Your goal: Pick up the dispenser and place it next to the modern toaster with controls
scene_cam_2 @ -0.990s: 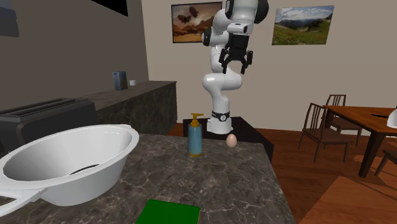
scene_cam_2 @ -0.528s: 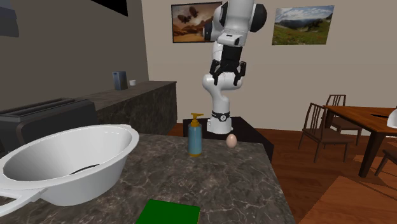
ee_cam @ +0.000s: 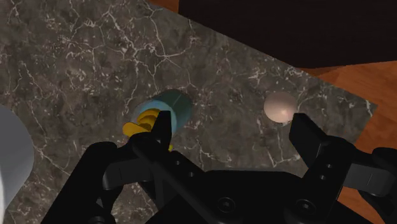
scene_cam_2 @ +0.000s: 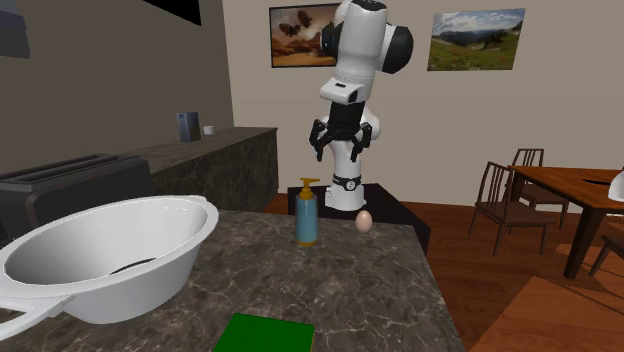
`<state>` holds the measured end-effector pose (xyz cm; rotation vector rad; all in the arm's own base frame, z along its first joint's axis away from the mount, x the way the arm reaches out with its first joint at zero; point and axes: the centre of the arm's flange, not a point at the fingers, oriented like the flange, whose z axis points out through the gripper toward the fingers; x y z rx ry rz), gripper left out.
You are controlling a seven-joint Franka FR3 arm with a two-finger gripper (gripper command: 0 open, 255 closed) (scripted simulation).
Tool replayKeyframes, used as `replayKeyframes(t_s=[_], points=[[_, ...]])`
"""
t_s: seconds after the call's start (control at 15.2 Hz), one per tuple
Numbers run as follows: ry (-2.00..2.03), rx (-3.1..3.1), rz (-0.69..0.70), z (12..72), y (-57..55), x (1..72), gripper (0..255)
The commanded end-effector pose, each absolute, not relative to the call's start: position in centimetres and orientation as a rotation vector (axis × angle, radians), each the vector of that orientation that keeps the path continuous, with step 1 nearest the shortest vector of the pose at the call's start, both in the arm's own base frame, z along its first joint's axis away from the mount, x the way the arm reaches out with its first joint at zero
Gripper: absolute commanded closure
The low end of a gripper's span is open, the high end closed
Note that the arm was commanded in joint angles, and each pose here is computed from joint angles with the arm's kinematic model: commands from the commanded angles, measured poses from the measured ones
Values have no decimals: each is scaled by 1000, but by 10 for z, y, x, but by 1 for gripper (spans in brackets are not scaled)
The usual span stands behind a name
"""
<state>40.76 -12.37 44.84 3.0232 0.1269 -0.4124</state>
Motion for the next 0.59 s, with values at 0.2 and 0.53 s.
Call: replayKeyframes(t_s=[0.2, 0.53], points=[[99, 3002, -464, 410, -166, 449, 0], [79, 2986, -501, 376, -197, 474, 0]])
